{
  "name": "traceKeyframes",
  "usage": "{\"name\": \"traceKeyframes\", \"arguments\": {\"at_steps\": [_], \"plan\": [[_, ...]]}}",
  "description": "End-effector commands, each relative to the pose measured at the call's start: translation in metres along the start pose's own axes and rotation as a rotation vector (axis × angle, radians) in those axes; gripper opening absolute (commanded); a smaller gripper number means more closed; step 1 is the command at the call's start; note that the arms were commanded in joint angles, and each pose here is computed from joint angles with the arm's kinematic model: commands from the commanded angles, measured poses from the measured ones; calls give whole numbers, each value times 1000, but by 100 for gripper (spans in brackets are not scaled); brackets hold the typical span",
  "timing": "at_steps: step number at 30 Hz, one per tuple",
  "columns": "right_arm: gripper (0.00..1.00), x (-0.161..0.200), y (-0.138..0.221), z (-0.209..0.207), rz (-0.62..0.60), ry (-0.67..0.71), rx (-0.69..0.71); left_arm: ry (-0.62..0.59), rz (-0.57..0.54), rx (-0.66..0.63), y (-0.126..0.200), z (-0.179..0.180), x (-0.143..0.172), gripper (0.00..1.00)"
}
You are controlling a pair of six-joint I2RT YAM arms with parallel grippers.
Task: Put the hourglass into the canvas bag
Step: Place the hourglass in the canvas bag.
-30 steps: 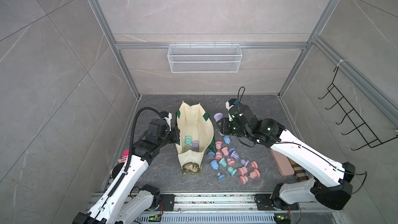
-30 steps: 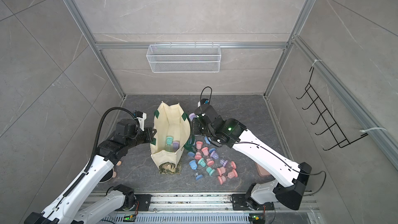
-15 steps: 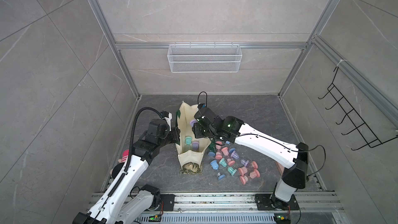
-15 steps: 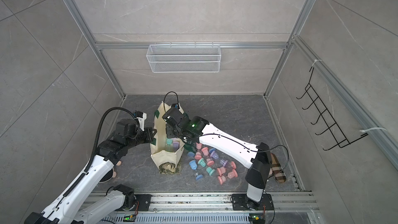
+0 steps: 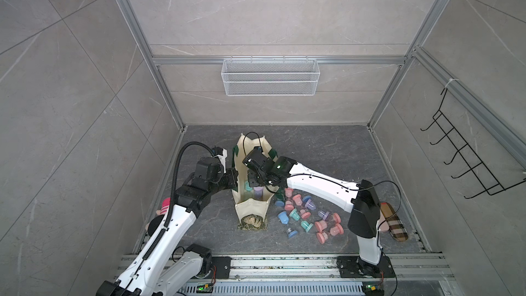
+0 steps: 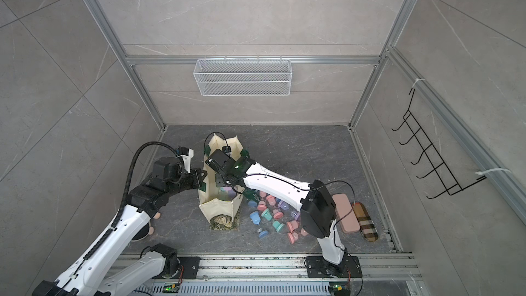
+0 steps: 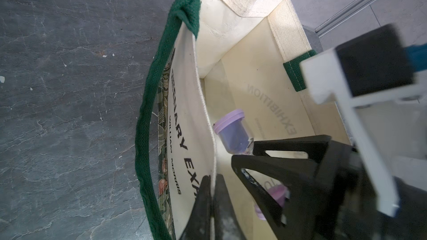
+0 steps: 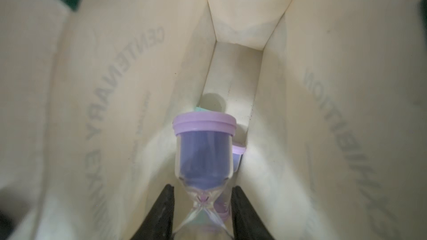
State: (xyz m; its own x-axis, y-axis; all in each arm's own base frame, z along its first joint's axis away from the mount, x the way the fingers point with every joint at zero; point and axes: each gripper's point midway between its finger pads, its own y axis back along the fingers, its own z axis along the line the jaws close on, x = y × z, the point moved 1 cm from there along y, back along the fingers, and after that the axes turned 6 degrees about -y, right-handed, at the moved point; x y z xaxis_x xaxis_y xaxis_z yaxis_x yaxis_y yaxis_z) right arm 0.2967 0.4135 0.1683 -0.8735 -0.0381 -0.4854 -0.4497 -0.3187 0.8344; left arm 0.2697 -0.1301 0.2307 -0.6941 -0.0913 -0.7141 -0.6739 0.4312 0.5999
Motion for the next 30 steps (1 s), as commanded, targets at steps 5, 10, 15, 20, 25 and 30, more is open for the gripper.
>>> {"name": "traceKeyframes", "arguments": {"at_steps": [5, 10, 15, 20, 25, 30], "plan": [[0, 6, -29, -13, 47, -51, 70, -9, -4, 18, 0, -3, -3, 0], [0, 14, -42, -19, 76, -59, 91, -12, -4, 18, 0, -3, -3, 0], [5, 18, -47, -21, 92, -60, 94, -11, -4, 16, 0, -2, -3, 0], [12, 21, -52, -23, 106, -59, 104, -11, -5, 17, 0, -2, -3, 0], [30, 22, -54, -23, 109, -59, 106, -11, -3, 18, 0, -3, -2, 0], [39, 21, -51, -21, 106, -56, 98, -11, -3, 21, 0, -3, -3, 0]]}}
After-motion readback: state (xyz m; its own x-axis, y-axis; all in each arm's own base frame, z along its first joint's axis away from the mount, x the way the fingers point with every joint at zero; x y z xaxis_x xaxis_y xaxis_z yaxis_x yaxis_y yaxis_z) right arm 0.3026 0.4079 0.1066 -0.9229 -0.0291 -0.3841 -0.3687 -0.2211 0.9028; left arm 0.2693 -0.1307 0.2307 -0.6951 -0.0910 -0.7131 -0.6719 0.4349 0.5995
